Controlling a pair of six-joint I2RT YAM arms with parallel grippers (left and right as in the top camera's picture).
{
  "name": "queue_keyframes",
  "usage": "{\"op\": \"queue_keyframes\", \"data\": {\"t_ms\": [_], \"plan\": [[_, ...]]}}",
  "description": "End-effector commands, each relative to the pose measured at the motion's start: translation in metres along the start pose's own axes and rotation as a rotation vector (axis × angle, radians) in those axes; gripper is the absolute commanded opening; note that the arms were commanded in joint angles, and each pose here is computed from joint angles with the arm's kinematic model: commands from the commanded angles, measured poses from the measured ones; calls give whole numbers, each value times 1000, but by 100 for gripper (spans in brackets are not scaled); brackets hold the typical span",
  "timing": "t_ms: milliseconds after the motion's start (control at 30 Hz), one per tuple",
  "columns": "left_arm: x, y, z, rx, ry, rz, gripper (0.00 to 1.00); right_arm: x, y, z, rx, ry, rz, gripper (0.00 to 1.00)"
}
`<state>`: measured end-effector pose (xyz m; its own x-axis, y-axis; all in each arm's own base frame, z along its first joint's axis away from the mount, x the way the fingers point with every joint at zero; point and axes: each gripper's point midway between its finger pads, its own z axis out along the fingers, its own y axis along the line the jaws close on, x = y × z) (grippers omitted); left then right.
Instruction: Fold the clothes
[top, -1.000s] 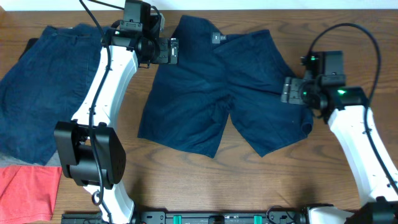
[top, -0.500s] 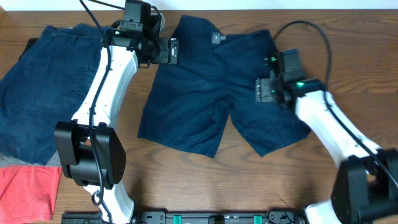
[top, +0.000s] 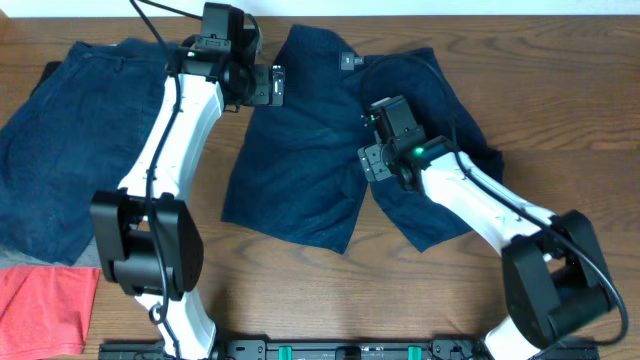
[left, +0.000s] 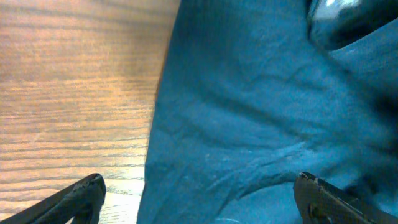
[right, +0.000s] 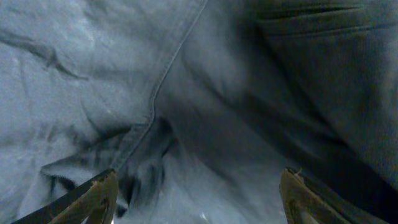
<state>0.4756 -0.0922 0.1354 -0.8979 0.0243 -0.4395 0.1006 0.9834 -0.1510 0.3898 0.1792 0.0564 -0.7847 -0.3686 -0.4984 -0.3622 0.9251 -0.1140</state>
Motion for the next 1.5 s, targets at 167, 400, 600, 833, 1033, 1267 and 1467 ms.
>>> {"op": "queue_keyframes", "data": {"t_ms": [167,400,600,833,1033,1267,1467], "plan": [[62,20,64,-50,257,-4,85,-5,6,4,7,-14,-36,82],[95,35,87,-72,388,-30,86,-2,7,4,5,-2,-37,84],[114,56,102,-87,461,-65,82,-2,9,4,-12,-2,-37,84],[125,57,101,-80,508,-79,31,-3,9,4,-12,-5,-35,83],[146,51,88,-59,608,-107,6,-3,10,4,-16,-5,-35,83],[175,64,56,-104,767,-203,6,-2,18,4,-68,-2,-34,82],[191,103,20,-226,850,-355,6,-7,23,-4,-98,13,-10,80]]}}
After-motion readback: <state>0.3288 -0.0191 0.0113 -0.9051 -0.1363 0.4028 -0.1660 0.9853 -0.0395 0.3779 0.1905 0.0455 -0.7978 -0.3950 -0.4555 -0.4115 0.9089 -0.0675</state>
